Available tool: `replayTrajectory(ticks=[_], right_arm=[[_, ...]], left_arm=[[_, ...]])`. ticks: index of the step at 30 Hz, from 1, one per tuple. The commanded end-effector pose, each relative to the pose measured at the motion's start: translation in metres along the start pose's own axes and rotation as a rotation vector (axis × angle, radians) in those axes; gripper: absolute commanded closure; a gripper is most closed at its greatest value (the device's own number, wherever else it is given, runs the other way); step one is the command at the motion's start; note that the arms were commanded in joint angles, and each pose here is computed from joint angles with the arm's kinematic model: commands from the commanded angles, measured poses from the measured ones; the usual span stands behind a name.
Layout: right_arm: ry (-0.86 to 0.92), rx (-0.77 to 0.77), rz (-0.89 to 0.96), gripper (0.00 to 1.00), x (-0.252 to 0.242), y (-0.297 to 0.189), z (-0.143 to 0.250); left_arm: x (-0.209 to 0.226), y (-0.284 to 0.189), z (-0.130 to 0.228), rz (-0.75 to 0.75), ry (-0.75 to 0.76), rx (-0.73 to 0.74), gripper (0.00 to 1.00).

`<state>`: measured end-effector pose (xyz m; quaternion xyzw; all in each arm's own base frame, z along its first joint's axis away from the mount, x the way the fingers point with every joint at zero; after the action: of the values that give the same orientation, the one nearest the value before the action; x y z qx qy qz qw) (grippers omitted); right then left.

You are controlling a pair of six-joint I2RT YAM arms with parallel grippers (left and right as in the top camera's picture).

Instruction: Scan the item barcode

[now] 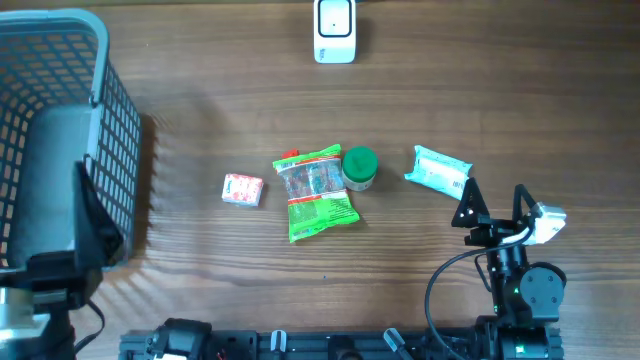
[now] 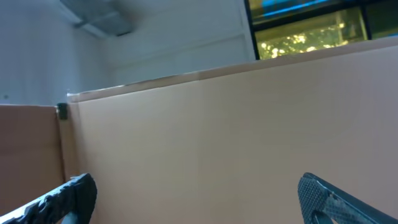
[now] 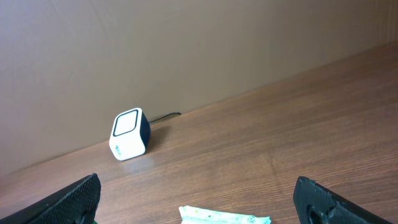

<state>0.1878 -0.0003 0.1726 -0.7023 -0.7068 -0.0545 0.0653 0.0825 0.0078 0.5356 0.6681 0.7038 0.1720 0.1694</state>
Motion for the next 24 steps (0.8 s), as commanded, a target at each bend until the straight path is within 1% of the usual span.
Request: replayTrajectory(ticks=[1,3,6,9,11,15,18,24], right_arm=[[-0.015,-0.008,-0.009,0.00,0.001,0.000,-0.001],[-0.015,-0.008,-0.009,0.00,0.001,0.000,-0.001],[-0.015,-0.008,-0.009,0.00,0.001,0.000,-0.001],[-0.015,-0.008,-0.009,0.00,0.001,0.000,-0.001],[-0.014,-0.008,-0.009,0.00,0.001,0.000,-0.001],[-0.015,-0.008,-0.009,0.00,0.001,0.000,-0.001],[-0.015,-0.008,-0.009,0.00,0.001,0.000,-0.001],[-0.015,-0.008,-0.009,0.00,0.001,0.000,-0.001]], left_arm=[[-0.012,-0.017,-0.011,0.089,-0.023,-0.048,0.00],[-0.018,-0.044,-0.026,0.104,0.018,-0.109,0.00],[-0.022,-0.092,-0.050,0.101,0.010,-0.241,0.00],[-0.025,-0.133,-0.064,0.106,0.018,-0.339,0.00],[-0.026,-0.150,-0.068,0.107,0.023,-0.378,0.00],[-0.028,-0.167,-0.071,0.122,0.025,-0.413,0.00],[-0.033,-0.185,-0.075,0.165,0.036,-0.451,0.00],[-0.033,-0.183,-0.075,0.164,0.036,-0.450,0.00]])
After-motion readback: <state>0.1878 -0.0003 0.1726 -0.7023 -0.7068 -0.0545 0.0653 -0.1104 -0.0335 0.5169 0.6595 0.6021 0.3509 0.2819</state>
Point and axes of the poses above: each gripper's point midway between its finger pads, its own y axis out along the fingers, its own x axis along the line the jaws close on, z = x × y, the point moved 6 cm from there along -y, back along the fingers, and after that the axes turned 11 degrees about -y, right-handed, at the moved point
